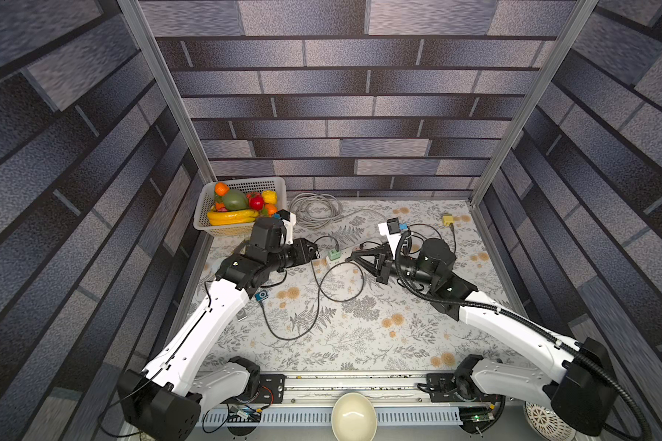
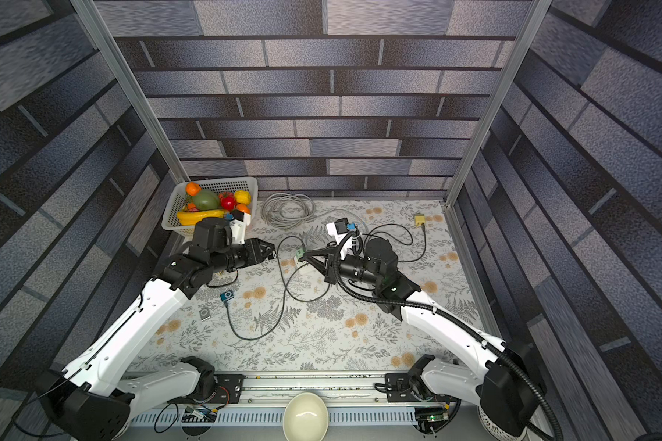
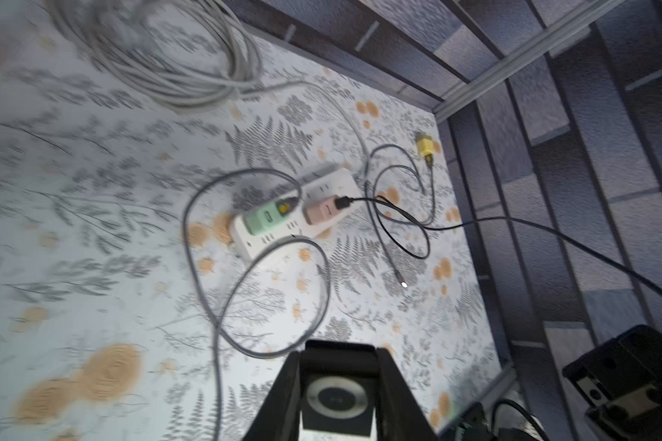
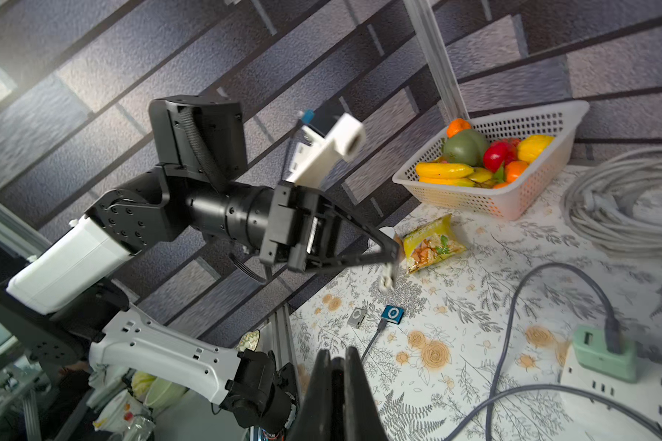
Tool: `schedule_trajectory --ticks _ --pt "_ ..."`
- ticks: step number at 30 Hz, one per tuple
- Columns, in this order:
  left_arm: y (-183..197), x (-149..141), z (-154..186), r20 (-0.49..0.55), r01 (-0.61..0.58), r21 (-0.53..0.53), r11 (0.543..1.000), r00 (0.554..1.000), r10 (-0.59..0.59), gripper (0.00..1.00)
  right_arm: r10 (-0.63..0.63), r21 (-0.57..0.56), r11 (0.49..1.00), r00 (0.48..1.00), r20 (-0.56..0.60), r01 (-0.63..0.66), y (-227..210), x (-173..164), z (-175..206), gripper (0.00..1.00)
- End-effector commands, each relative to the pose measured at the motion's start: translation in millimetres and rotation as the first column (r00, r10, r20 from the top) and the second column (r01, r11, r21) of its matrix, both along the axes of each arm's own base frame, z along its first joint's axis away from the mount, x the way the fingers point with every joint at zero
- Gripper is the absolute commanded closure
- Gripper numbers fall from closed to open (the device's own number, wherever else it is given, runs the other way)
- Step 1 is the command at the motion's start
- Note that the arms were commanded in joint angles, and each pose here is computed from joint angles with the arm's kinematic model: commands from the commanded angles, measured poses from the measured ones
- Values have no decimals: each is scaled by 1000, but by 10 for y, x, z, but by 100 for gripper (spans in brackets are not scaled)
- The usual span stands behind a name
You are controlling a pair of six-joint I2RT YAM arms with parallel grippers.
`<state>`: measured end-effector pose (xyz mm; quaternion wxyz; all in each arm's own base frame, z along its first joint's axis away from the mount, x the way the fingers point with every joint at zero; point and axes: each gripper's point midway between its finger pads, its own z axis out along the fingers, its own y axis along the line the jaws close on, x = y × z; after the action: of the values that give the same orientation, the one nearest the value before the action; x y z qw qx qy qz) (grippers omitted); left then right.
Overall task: Charge mp3
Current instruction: Insert the charging cable into the MP3 player.
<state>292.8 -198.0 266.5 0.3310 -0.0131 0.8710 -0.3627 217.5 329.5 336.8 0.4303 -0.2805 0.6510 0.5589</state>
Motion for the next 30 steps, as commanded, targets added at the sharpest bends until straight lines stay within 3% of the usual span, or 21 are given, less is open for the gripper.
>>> schedule_trajectory --ticks 1,8,16,30 --pt "-248 51 118 -16 -65 -208 976 998 63 87 -63 -45 997 992 105 68 56 103 53 100" --pt "-221 -35 294 56 -106 -210 972 991 120 87 -90 -110 989 989 114 103 201 123 -18 100" --pt "-185 -57 210 63 -122 -225 967 988 139 88 -116 -185 974 988 101 134 283 149 -122 100" --pt "-236 -91 289 89 -77 -251 965 991 102 89 -147 -200 966 985 95 163 332 260 -184 100"
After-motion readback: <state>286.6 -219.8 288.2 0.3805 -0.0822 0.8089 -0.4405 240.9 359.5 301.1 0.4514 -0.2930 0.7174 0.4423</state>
